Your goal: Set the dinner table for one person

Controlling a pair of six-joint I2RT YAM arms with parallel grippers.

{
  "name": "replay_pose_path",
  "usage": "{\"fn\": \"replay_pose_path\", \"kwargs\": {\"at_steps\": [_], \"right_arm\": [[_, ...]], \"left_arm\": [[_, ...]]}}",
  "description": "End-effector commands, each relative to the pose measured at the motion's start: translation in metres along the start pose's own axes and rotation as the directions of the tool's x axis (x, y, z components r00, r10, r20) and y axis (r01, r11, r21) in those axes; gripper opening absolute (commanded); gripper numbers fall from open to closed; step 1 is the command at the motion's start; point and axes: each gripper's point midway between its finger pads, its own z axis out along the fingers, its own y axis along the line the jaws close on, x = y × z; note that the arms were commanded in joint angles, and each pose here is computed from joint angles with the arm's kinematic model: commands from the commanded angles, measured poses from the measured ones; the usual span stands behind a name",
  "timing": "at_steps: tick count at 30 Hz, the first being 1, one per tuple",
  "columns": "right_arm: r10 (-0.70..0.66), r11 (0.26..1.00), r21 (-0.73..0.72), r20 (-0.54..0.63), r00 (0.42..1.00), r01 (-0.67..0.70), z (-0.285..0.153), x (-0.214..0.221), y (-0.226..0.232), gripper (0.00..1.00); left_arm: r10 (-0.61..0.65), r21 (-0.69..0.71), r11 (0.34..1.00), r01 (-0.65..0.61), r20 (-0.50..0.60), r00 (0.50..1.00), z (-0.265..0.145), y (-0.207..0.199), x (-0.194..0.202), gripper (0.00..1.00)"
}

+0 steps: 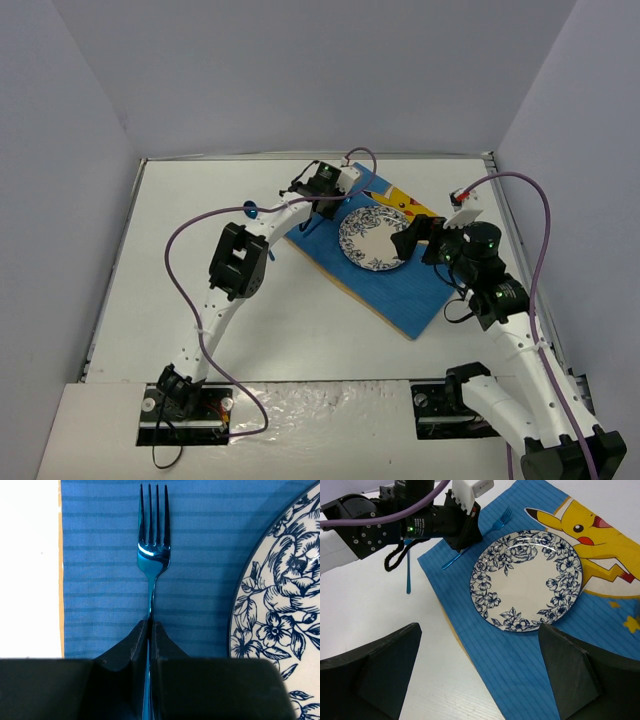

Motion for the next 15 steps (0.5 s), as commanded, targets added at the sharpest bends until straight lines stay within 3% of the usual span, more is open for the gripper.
{"fn": "replay_pose_path", "kwargs": {"at_steps": [1, 9, 12, 15], "right_arm": [[-0.003, 1.000, -0.019, 0.039, 0.999, 0.004, 0.003, -0.010, 0.005, 1.00], [-0.005, 1.000, -0.018, 0.033, 0.999, 0.006, 0.004, -0.007, 0.004, 1.00], [-0.007, 1.000, -0.019, 0.032, 0.999, 0.008, 0.004, -0.006, 0.004, 1.00], [-0.010, 1.000, -0.029, 0.027, 1.000, 0.011, 0.004, -0.005, 0.005, 1.00]], "left_arm": [[0.020, -0.015, 1.000, -0.019, 0.075, 0.997, -0.012, 0.011, -0.029, 0.00], [0.035, -0.017, 0.999, -0.034, 0.058, 0.998, -0.013, 0.010, -0.021, 0.01], [0.039, -0.035, 0.999, -0.037, 0.063, 0.997, -0.018, 0.015, -0.023, 0.14], [0.021, -0.053, 0.998, -0.016, 0.105, 0.994, -0.040, 0.022, -0.040, 0.35]]}}
